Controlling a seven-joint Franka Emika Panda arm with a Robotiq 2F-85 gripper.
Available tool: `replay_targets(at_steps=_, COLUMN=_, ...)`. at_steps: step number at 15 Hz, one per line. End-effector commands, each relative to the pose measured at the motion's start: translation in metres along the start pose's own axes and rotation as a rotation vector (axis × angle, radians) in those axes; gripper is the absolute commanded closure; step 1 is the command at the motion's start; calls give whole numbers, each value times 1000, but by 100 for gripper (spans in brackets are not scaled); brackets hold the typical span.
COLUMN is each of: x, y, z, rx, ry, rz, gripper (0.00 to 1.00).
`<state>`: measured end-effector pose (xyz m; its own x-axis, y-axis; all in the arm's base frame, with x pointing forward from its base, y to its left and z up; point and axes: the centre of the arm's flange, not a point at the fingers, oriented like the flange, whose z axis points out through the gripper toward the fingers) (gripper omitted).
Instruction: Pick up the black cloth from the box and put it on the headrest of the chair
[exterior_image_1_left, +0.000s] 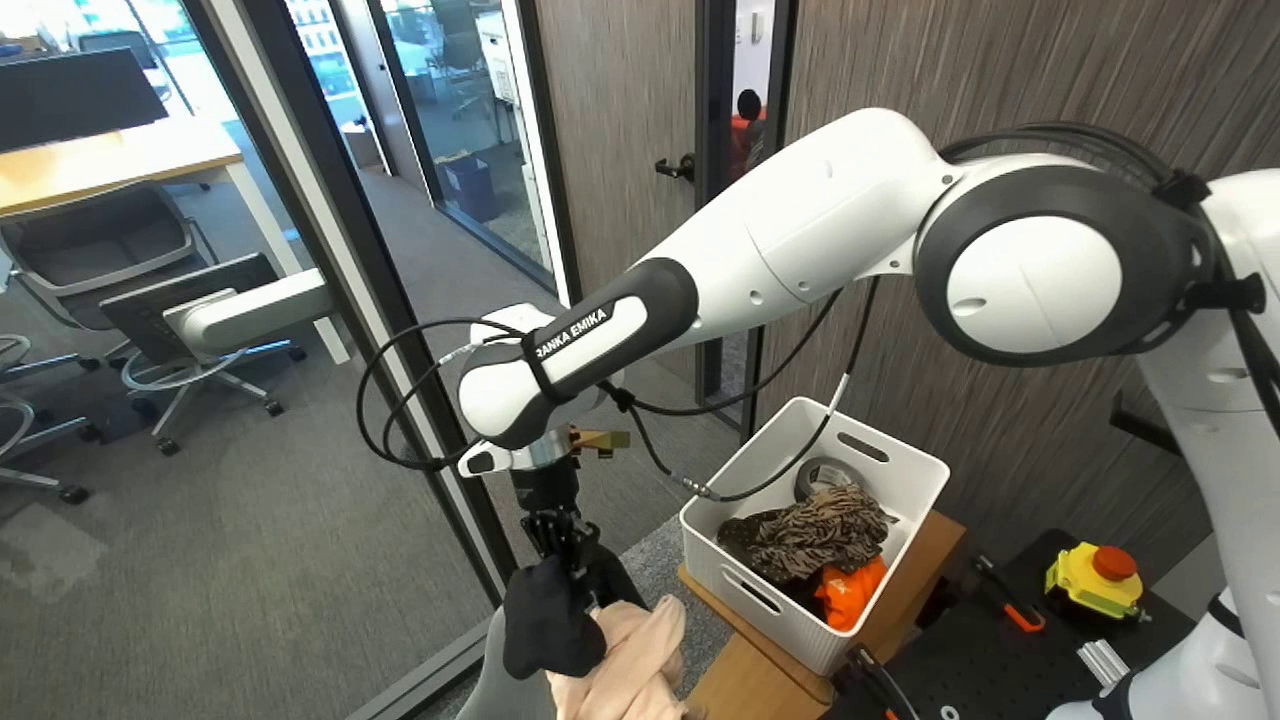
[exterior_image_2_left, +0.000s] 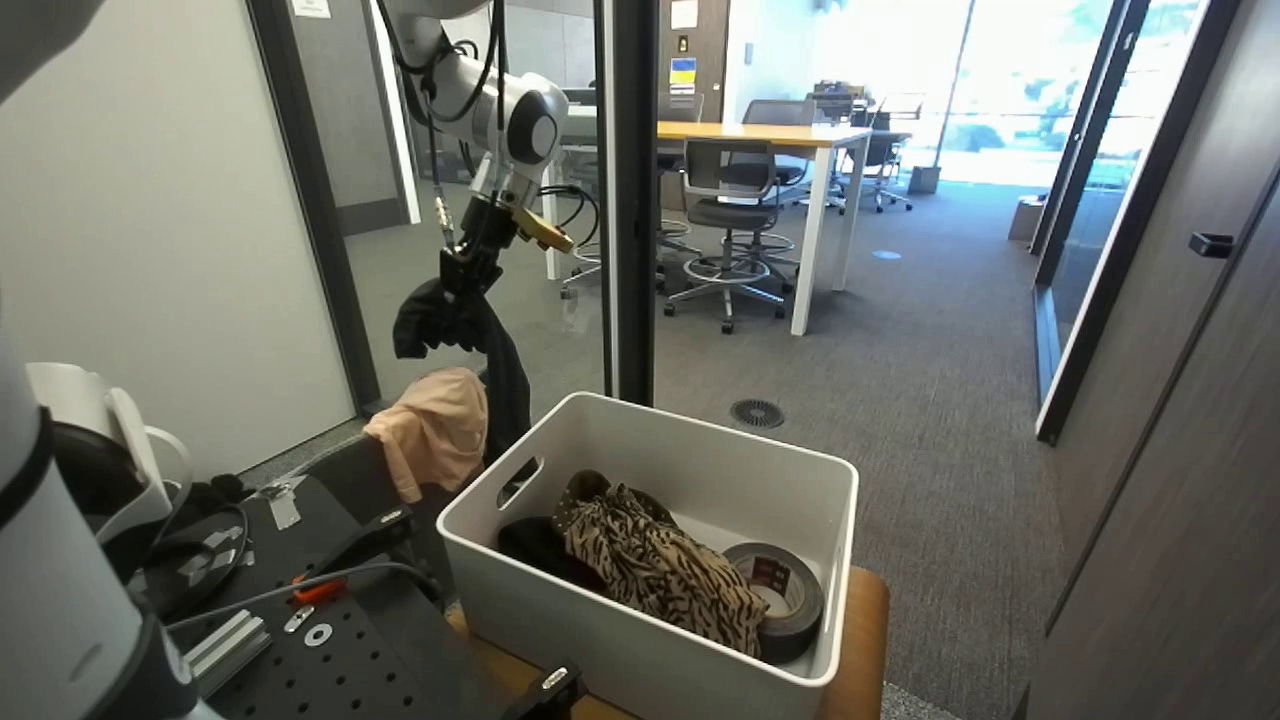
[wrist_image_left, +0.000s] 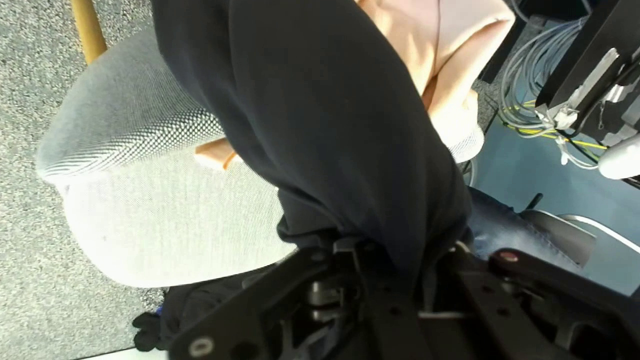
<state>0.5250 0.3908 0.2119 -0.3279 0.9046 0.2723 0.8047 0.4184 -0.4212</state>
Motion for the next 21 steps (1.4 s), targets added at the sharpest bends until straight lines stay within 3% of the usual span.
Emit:
replay_targets(at_steps=1, x=14, y=21, z=1, rx=24, ry=19, rz=-5, gripper=96)
replay_targets(at_steps=19, x=14, y=45, z=22, rx=47, ry=25, rz=47, gripper=96)
replay_targets(at_steps=20, x=13, y=45, z=22, rx=53, ry=22, rz=57, gripper=59)
replay_targets(at_steps=21, x=13, y=45, z=22, rx=61, ry=23, rz=63, gripper=58)
